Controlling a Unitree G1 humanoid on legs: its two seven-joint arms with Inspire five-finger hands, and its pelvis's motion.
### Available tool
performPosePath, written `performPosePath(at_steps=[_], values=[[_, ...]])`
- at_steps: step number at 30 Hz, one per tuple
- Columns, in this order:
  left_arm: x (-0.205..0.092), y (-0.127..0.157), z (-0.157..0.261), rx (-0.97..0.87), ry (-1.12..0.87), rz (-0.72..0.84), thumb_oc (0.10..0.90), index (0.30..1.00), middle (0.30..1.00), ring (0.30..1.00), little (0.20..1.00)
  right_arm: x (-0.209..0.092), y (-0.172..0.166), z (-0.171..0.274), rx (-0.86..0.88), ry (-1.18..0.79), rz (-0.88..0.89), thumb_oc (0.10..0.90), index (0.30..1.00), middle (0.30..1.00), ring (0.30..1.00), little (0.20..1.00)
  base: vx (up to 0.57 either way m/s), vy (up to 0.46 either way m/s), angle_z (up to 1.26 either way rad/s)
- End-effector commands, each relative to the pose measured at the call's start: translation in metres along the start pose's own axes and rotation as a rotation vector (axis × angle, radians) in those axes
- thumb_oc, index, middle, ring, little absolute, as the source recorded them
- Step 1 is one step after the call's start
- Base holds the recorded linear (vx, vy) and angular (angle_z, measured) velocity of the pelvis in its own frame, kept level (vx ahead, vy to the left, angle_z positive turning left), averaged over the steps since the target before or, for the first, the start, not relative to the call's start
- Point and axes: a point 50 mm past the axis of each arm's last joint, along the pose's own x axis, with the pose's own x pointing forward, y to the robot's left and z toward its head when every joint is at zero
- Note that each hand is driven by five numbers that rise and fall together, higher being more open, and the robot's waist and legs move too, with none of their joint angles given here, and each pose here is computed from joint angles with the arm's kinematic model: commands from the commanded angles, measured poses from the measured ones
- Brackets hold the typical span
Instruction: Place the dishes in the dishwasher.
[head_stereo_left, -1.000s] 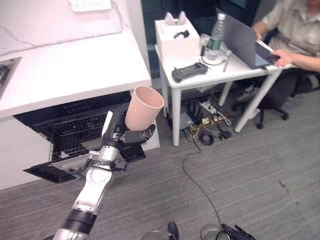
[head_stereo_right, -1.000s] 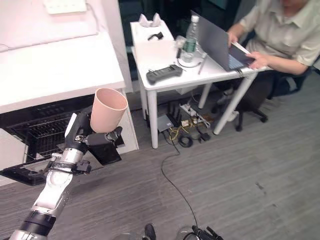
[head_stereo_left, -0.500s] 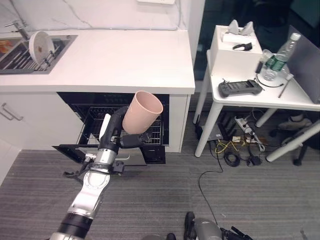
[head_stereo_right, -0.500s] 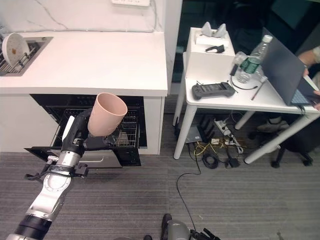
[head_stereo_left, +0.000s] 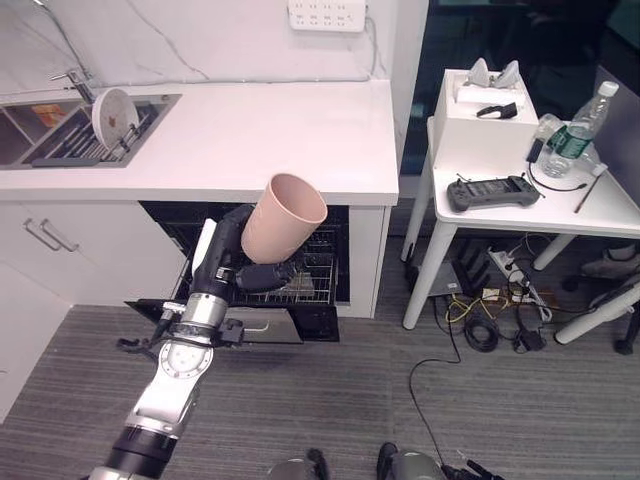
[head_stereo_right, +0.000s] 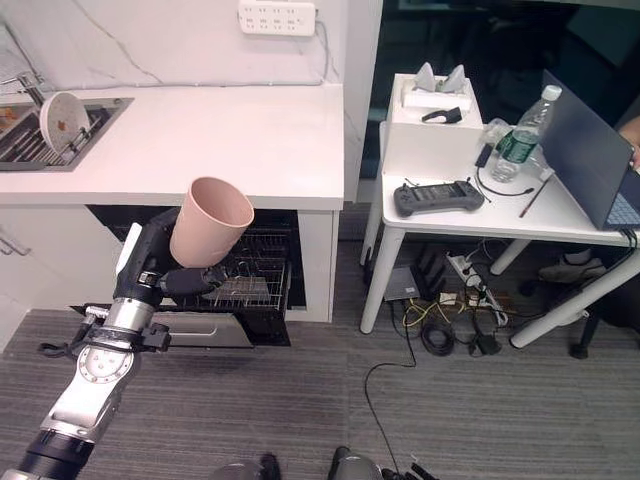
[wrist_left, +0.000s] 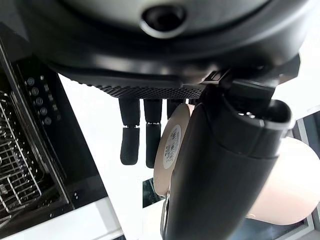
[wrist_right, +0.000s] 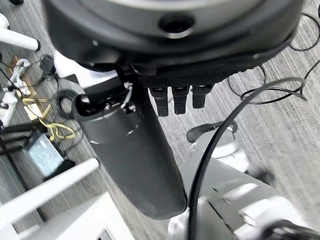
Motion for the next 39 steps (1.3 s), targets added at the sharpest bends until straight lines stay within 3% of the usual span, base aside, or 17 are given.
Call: performPosePath(at_steps=[1, 5, 6, 7, 14, 23, 39], values=[[0.023, 0.019, 0.059, -0.068, -0.327, 0.080, 0.400, 0.300, 0.300, 0.300, 0.300, -0.007, -0.019, 0.012, 0.024, -0.066, -0.051, 0.800, 0.900, 0.900, 0.900, 0.900, 0.23, 0.418, -0.14], [0.028, 0.008, 0.057, -0.052, -0.330, 0.037, 0.400, 0.300, 0.300, 0.300, 0.300, -0.006, -0.015, 0.005, 0.176, -0.094, -0.046, 0.800, 0.900, 0.900, 0.900, 0.900, 0.14, 0.338, 0.13], [0.028, 0.004, 0.054, -0.017, -0.324, 0.039, 0.400, 0.300, 0.300, 0.300, 0.300, -0.004, -0.010, 0.002, 0.446, -0.130, -0.067, 0.800, 0.900, 0.900, 0.900, 0.900, 0.22, 0.402, 0.25], [0.028, 0.002, 0.053, -0.010, -0.317, 0.044, 0.400, 0.300, 0.300, 0.300, 0.300, -0.005, -0.012, 0.000, 0.487, -0.138, -0.088, 0.800, 0.900, 0.900, 0.900, 0.900, 0.26, 0.482, 0.10], [0.028, 0.006, 0.056, 0.038, -0.309, 0.065, 0.400, 0.300, 0.300, 0.300, 0.300, -0.002, 0.000, 0.002, 0.403, -0.145, -0.038, 0.800, 0.900, 0.900, 0.900, 0.900, 0.09, 0.176, -0.03], [0.025, 0.003, 0.061, 0.042, -0.316, 0.020, 0.400, 0.300, 0.300, 0.300, 0.300, 0.003, 0.015, 0.012, 0.424, -0.197, 0.041, 0.800, 0.900, 0.900, 0.900, 0.900, 0.03, -0.174, 0.33], [0.022, 0.022, 0.063, -0.038, -0.312, 0.070, 0.400, 0.300, 0.300, 0.300, 0.300, -0.005, -0.010, 0.018, 0.304, -0.201, -0.027, 0.800, 0.900, 0.900, 0.900, 0.900, 0.01, -0.188, 0.12]])
